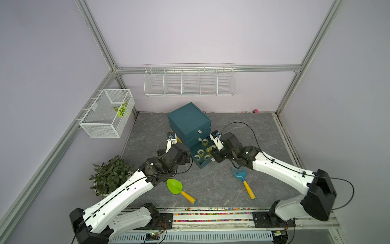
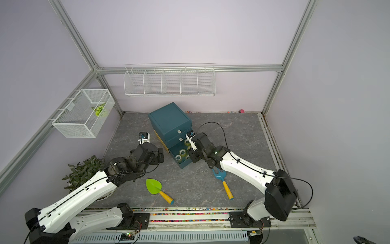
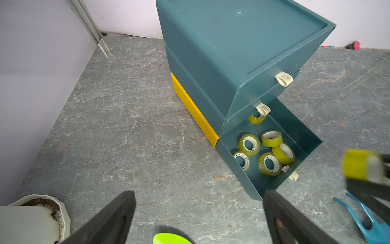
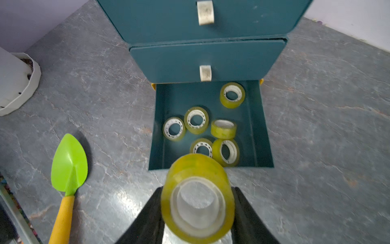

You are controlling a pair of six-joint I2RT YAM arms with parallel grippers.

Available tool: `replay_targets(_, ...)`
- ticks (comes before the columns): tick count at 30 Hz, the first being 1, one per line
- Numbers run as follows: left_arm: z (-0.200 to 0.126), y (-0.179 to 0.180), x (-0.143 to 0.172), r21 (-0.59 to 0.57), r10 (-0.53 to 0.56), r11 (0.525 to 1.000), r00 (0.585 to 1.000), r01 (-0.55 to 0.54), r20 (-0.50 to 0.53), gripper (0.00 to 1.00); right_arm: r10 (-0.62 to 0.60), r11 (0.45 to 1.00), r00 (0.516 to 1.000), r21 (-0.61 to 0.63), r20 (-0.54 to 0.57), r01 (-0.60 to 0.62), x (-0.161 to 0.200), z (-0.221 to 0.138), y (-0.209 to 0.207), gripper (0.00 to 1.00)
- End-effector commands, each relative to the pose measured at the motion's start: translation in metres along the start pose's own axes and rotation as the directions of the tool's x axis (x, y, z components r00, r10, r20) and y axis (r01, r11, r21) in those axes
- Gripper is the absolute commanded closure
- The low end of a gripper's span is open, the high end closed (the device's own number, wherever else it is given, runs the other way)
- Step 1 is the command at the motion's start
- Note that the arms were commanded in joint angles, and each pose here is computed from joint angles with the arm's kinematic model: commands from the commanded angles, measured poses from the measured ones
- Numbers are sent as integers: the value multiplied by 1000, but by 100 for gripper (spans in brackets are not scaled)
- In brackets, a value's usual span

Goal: Place the transparent tape into the drawer according to color
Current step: Place the tape in the drawer, then close the drawer in the storage box.

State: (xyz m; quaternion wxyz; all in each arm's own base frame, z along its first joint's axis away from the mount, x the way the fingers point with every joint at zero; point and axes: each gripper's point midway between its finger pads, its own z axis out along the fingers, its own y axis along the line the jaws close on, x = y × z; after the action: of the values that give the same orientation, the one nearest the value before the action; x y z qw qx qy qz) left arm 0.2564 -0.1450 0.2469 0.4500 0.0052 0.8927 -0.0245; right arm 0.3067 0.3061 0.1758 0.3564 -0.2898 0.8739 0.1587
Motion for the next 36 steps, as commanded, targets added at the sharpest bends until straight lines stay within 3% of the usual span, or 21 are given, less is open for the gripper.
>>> replay_targets(1,-1,7,-1,-23,-8,1000,1000,8,10,0,6,999,1000,-46,-17,-6,-6,28,11,59)
replay_targets(7,0,7,0,-24,-9,1000,1000,9,3,0,16,999,999,-45,-50,-18,-4,70,12,58)
replay_targets(15,1,6,0,-27,-5,1000,1000,5,-1,0,38,998,997,-53,-74,-42,0,89,14,40)
replay_targets(27,-3,-3,-20,3,-32,999,999,32,23,0,122,992,987,-53,106,-117,-28,15,7,38)
replay_targets(34,17,-12,-72,54,-141,989,989,138,45,1,220,975,968,-42,122,-216,5,-16,-4,48)
replay_targets(36,30,-10,-87,55,-180,983,982,177,52,9,246,969,963,-43,112,-243,17,-19,-7,51)
